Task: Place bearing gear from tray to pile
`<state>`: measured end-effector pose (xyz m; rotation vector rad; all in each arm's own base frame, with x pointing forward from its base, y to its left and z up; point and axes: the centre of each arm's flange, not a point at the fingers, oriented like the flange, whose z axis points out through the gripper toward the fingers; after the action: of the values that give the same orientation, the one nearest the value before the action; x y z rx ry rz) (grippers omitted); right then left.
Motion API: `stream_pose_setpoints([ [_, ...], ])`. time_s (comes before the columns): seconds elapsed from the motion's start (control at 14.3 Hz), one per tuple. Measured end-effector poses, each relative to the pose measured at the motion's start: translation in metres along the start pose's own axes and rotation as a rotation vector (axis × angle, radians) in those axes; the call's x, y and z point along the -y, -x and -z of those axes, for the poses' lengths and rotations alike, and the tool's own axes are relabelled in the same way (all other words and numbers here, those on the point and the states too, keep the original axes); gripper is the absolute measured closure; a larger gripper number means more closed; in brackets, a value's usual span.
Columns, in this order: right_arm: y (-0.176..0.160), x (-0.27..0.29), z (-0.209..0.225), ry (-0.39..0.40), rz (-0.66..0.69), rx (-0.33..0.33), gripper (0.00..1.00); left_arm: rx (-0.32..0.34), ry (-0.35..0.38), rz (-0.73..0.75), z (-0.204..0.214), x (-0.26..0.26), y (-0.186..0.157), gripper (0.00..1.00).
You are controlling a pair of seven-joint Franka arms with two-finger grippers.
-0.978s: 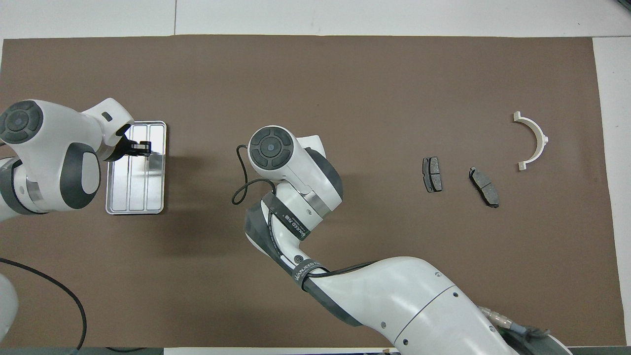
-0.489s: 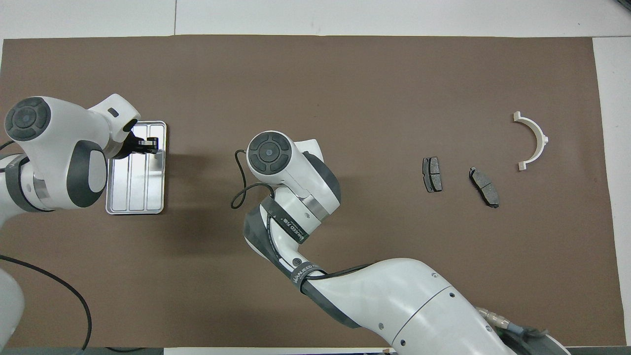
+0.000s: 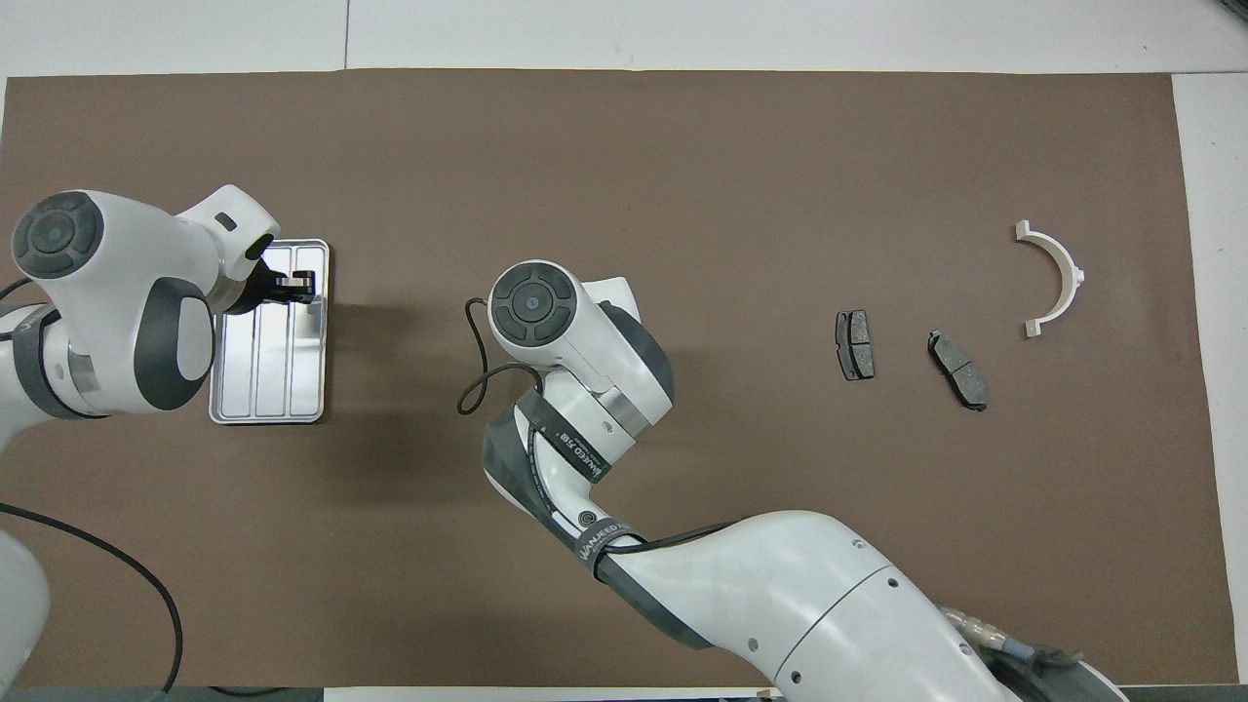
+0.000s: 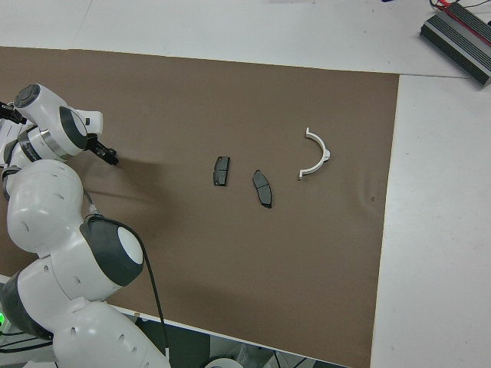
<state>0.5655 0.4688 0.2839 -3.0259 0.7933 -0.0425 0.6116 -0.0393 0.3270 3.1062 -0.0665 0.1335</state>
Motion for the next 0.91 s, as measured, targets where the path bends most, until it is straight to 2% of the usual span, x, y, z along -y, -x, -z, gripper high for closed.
stream_pose_setpoints([
  [0.14, 0.0, 0.0, 0.001, -0.001, 0.0, -0.001, 0.33, 0.0, -0.002, -0.012, 0.0, 0.003, 0.0, 0.76],
  [0.35, -0.001, -0.001, 0.006, -0.005, -0.001, -0.002, 0.66, 0.0, 0.0, -0.012, 0.0, -0.001, 0.0, 0.76],
  [0.56, -0.001, -0.001, 0.006, -0.005, -0.001, -0.002, 0.66, 0.001, 0.003, 0.001, 0.0, -0.011, 0.0, 0.76],
  [0.91, -0.009, -0.004, 0.013, 0.018, -0.013, 0.002, 0.66, 0.003, 0.011, 0.033, -0.001, -0.064, 0.005, 0.76],
])
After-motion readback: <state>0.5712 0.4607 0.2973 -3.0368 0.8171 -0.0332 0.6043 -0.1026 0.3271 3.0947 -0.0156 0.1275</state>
